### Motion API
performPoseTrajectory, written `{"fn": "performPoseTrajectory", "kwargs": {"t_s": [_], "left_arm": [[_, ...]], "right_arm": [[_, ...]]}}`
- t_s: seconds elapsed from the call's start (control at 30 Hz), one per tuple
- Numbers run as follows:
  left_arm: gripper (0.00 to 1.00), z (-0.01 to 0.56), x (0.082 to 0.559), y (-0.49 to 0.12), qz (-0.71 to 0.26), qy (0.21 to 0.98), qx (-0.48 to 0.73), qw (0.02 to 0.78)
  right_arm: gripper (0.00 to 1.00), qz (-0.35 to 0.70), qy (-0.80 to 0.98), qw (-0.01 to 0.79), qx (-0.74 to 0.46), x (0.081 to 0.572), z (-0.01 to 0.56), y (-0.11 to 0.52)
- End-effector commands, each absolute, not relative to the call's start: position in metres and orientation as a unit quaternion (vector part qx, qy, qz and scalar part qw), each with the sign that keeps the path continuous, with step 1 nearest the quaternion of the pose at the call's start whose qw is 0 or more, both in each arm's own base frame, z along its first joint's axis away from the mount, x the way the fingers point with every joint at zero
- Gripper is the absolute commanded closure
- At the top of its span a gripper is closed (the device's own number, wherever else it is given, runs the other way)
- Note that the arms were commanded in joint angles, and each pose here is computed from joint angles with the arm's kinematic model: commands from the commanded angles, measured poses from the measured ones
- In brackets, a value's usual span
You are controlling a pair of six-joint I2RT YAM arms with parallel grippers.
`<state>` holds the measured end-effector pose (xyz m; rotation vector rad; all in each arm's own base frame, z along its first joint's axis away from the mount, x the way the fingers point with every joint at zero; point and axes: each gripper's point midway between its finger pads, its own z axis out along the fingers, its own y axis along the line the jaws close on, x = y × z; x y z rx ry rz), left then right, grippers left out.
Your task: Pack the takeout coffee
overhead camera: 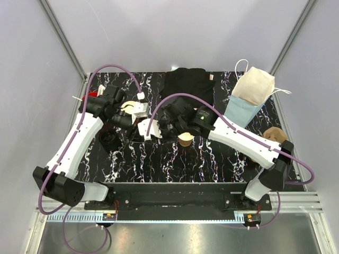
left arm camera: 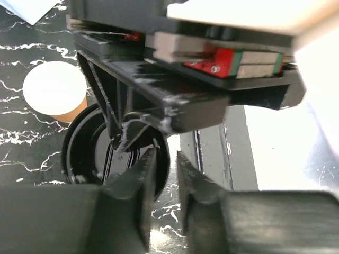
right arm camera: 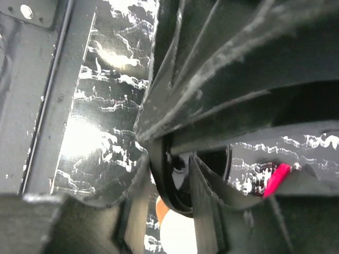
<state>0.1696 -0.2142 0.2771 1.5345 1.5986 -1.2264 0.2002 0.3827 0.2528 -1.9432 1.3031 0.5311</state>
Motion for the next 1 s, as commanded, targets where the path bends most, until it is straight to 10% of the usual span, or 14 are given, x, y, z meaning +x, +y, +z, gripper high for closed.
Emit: {"fn": "performPoseTrajectory", "kwargs": {"t_s": [0.0, 0.17, 0.4, 0.97], "left_arm": [[0.59, 0.288, 0.130, -0.202, -0.502, 0.628, 0.541, 0.247], [0.30, 0.289, 0.138, -0.197, -0.486, 0.635, 0.542, 0.261], [0.24, 0.296, 0.146, -0.196, -0.463, 0.637, 0.550, 0.278], [0.04, 0.154, 0.197, -0.170, -0.261, 0.746, 0.552, 0.266]], "right_arm": [[0.62, 0.207, 0.509, 0.400, -0.734, 0.205, 0.276, 0.382], [0.63, 0.225, 0.510, 0.399, -0.728, 0.194, 0.284, 0.377], [0.67, 0.232, 0.518, 0.387, -0.727, 0.186, 0.277, 0.368], [0.38, 0.259, 0.569, 0.417, -0.659, 0.214, 0.318, 0.307]]}}
